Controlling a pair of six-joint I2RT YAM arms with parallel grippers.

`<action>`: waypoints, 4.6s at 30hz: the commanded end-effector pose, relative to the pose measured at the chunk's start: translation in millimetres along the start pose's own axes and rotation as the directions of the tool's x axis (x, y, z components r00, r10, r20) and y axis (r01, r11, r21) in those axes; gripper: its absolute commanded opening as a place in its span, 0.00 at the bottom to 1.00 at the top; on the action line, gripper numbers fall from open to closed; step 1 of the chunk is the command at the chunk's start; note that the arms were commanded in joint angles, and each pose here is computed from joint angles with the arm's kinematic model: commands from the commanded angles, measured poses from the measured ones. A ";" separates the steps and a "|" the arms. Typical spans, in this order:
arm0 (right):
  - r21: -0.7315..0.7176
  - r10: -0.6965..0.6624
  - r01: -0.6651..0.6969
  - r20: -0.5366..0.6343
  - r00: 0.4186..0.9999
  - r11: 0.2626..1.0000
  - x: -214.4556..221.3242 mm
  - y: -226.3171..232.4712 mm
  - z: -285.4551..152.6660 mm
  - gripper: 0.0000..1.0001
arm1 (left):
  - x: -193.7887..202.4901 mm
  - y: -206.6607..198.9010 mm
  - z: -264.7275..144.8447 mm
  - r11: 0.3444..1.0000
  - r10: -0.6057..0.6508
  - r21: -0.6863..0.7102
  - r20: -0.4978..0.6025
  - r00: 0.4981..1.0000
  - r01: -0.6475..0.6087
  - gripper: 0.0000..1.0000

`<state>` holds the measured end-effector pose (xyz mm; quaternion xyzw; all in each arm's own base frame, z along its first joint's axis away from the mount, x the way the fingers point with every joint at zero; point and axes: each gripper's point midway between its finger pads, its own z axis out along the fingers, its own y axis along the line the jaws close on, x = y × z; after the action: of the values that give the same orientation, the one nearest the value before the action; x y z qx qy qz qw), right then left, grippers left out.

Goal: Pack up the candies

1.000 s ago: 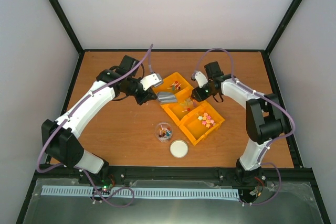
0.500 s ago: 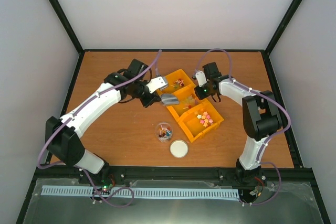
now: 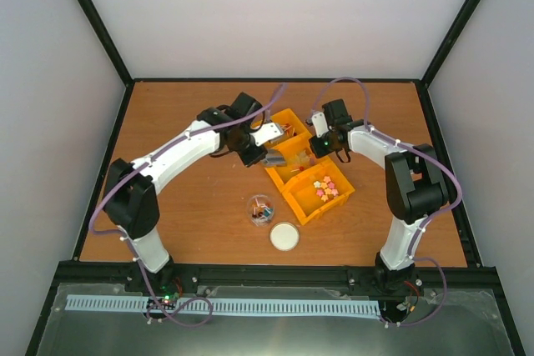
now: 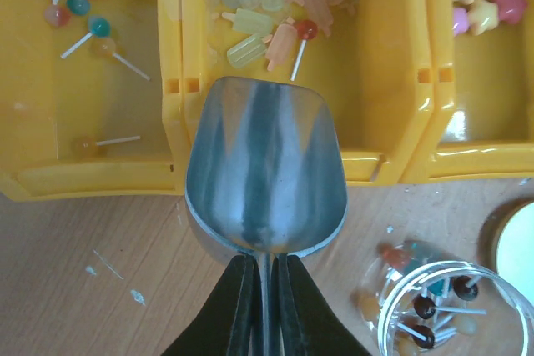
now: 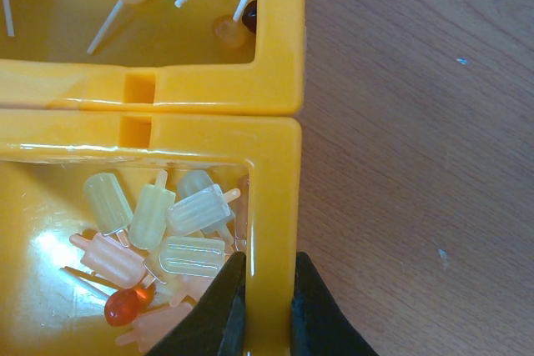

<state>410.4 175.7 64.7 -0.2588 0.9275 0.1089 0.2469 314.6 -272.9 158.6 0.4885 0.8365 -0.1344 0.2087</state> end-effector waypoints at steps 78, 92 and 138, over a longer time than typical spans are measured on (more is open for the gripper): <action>-0.222 0.159 -0.126 0.136 0.978 0.967 -10.4 -5.6 -17.8 0.03 | -6.4 10.1 72.7 0.970 -0.116 0.241 0.570 0.813 -0.031 0.01; -0.248 0.157 -0.121 0.131 0.979 0.961 -8.0 -2.8 -16.9 0.03 | -12.3 9.4 38.7 0.968 -0.073 0.227 0.661 0.747 -0.107 0.01; -0.317 0.134 -0.096 0.098 0.986 0.944 -1.6 7.5 -7.9 0.03 | 159.2 -60.1 -92.8 0.943 0.159 0.224 0.341 0.927 -0.244 0.01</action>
<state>398.5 174.8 66.0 -0.2231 0.9083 0.2632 0.2367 175.5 -147.6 160.6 0.5426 0.7194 -0.3238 0.2883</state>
